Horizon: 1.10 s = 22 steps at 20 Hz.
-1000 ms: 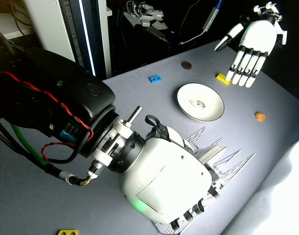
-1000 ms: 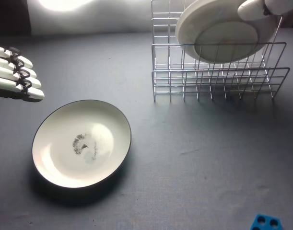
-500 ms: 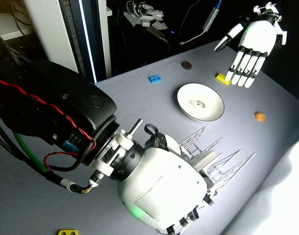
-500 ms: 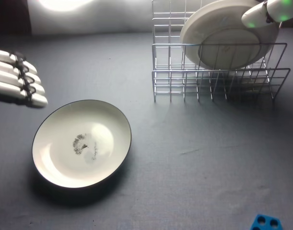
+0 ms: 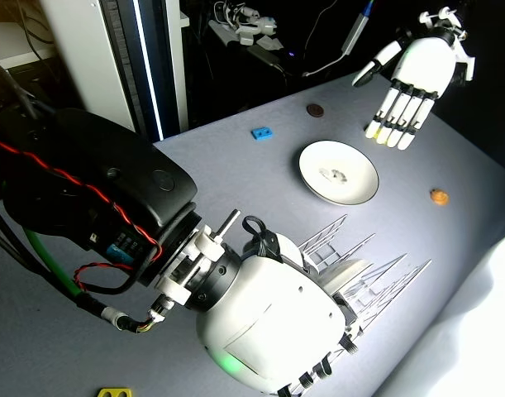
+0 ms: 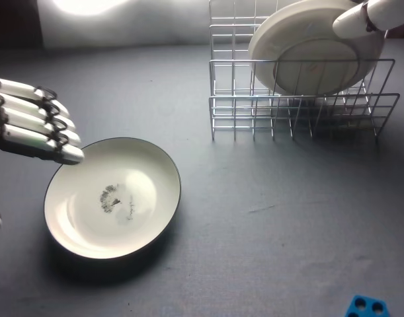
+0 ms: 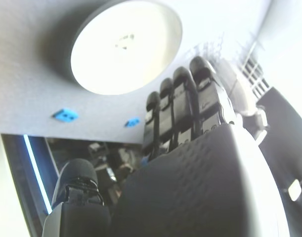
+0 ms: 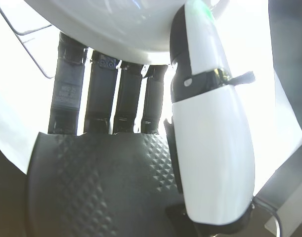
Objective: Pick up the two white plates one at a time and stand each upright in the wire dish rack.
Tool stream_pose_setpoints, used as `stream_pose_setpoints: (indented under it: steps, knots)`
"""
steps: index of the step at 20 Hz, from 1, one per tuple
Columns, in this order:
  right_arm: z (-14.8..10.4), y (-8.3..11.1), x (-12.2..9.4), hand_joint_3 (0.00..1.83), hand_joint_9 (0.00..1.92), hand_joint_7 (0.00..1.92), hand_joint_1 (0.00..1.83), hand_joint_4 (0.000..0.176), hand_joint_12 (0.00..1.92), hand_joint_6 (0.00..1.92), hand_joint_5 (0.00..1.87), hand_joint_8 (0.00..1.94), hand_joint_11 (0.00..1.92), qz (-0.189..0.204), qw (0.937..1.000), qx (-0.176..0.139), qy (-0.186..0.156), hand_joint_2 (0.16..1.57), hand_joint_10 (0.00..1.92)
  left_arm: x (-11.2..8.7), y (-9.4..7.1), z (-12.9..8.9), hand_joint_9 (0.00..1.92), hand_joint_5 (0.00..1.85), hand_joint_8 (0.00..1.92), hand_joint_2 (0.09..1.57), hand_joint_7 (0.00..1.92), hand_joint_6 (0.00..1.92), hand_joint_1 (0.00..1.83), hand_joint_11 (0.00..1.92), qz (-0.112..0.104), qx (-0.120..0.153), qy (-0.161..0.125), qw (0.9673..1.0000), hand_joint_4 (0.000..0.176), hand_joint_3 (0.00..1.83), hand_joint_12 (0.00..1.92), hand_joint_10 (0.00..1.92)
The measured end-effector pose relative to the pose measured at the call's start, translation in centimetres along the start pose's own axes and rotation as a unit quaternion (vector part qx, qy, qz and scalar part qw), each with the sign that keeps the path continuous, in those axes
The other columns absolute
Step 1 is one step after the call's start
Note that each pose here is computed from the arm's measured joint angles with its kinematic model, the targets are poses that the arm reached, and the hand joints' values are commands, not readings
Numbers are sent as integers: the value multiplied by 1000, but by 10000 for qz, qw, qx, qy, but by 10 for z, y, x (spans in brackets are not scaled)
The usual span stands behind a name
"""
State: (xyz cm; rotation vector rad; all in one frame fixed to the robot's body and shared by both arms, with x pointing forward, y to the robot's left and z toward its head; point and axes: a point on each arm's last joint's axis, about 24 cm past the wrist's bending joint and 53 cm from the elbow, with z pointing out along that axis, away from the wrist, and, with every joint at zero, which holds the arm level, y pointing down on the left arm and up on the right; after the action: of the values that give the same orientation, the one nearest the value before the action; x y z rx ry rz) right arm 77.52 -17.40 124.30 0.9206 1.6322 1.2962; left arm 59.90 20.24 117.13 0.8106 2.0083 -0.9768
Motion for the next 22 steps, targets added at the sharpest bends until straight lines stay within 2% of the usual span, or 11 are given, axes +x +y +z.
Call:
stream_pose_setpoints:
  steps: [1, 2, 3, 4, 5, 7, 9, 12, 17, 19, 22]
  knots:
    - [0, 0, 0, 2, 902, 917, 1189, 24, 1426, 1199, 844, 1098, 616, -4, 10000, 0, 2, 1166, 639, 2, -4, 3, 158, 167, 2, 1146, 182, 2, 0, 0, 5, 50, 32, 10000, 0, 1, 376, 3]
    - [0, 0, 1, 2, 875, 922, 1186, 7, 1436, 1265, 790, 1101, 591, -4, 10000, 0, 8, 1178, 647, 6, -8, 7, 145, 147, 2, 1145, 169, 2, 0, 0, -13, 115, 80, 9999, 0, 0, 344, 2]
    - [0, 0, 1, 2, 867, 933, 1187, 0, 1438, 1290, 765, 1092, 584, -4, 10000, 0, 9, 1181, 649, 9, -10, 10, 152, 155, 4, 1145, 178, 4, 0, 0, -27, 136, 124, 9998, 0, 0, 351, 3]
    - [0, 0, 1, 1, 858, 849, 1129, 0, 1409, 1252, 795, 704, 571, -7, 10000, 1, 15, 1193, 632, 11, -10, 12, 159, 167, 5, 1142, 186, 5, 0, 0, -60, 159, 141, 9998, 0, 0, 369, 4]
    - [0, 0, 1, 0, 829, 835, 1143, 0, 1402, 842, 626, 523, 546, -9, 10000, 1, 17, 1117, 611, 12, -10, 13, 160, 162, 3, 1143, 186, 2, 0, 0, -132, 176, 115, 9997, 0, 0, 358, 3]
    - [0, 0, 0, 0, 797, 863, 1138, 0, 1396, 554, 624, 334, 520, 5, 10000, -4, -2, 1088, 595, 12, -6, 13, 144, 146, 2, 1144, 167, 1, 0, 0, -199, 139, 43, 9997, 0, 0, 339, 2]
    - [0, 0, 0, 0, 756, 850, 1119, 0, 1412, 510, 624, 283, 469, 2, 10000, -5, -10, 1082, 585, 14, 1, 17, 124, 130, 0, 1142, 156, 0, 0, 0, -275, 81, -5, 9996, 0, 0, 260, 1]
    - [0, 1, 0, 0, 686, 821, 1098, 0, 1429, 478, 601, 228, 393, 2, 10000, -7, -10, 1075, 583, 27, 5, 26, 151, 157, 0, 1145, 178, 0, 0, 0, -380, 109, 90, 9992, 0, 1, 319, 0]
    - [0, 1, 0, 1, 553, 702, 1068, 0, 1426, 430, 518, 142, 263, -17, 10000, -7, -6, 1077, 564, 34, 21, 31, 172, 177, 1, 1142, 199, 2, 0, 0, -371, -58, 36, 9993, 0, 0, 394, 1]
    - [0, 1, 0, 2, 539, 694, 1068, 0, 1423, 423, 505, 130, 233, -38, 10000, -8, -12, 1080, 564, 47, 30, 38, 163, 170, 4, 1142, 193, 4, 0, 0, -423, -136, 121, 9989, 0, 0, 360, 5]
    - [0, 1, 0, 3, 504, 672, 1069, 0, 1442, 414, 481, 114, 191, -72, 10000, -8, -10, 1085, 567, 52, 40, 38, 172, 173, 3, 1143, 196, 3, 0, 0, -419, -254, 152, 9987, 0, 0, 388, 5]
